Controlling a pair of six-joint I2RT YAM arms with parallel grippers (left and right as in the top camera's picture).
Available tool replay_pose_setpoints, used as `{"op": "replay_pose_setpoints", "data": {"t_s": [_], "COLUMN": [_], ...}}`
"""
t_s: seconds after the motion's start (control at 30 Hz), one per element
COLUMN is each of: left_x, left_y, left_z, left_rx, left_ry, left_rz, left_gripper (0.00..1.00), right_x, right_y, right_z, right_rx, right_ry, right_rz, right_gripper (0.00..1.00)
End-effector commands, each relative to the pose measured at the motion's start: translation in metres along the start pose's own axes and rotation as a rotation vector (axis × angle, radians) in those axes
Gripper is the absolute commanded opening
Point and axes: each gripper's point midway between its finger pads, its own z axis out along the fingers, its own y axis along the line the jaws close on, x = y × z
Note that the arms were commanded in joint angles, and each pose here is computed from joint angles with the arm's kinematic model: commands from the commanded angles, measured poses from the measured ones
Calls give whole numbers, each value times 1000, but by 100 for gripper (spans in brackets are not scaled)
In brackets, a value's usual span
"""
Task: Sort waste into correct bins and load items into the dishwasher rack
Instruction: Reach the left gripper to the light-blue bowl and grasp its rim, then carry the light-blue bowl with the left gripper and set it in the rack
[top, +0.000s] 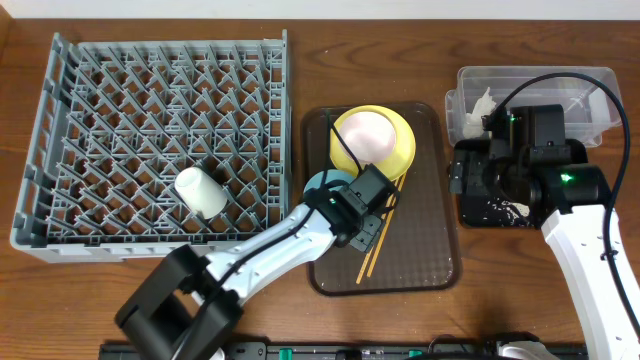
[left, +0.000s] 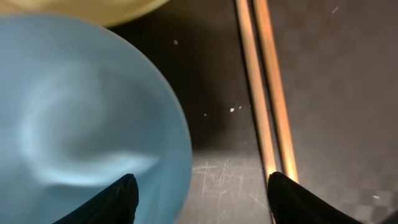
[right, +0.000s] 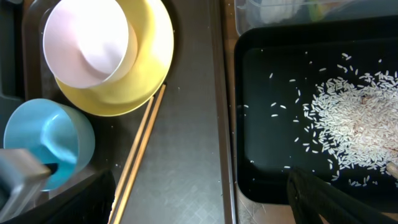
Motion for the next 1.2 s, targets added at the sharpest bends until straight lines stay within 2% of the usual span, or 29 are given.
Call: {"op": "replay_pose_setpoints", "data": {"t_s": [0.0,0.13,0.4,0.53,0.7,0.9,1.0,1.17], "left_x": [-1,0,-7,-20,-49,-75,-80,-91], "left_y": [2,2,-1,-3,3,53,78,121], "left_z": [9,11,0,-29,-85,-148,-167,-195], "left_rx": [-20,-21,-5,10,36,37,126,382], "left_ry": [14,20,-11,-68,-222,-407,-456,-549], "left_rz": [13,13,11,10,-25,-158,-239,-353], "left_gripper": [57,35,6,6,6,6,7,6], "right_x": [-8,-7,-7,-6,-6,-6,-6,-6], "right_y": [-3,-3,-4,-5,-5,-5,-5,-5], "right_z": [-8,-8,-8,-8,-8,-8,-8,-8], "right_rx": [10,11,13,19,19,19,19,20], "right_ry": [-32,-27,-25,-23,-24,-24,-24,-23], "right_rz": [18,19,18,16,16,16,16,16], "right_gripper": [86,86,86,86,87,87,87,87]}}
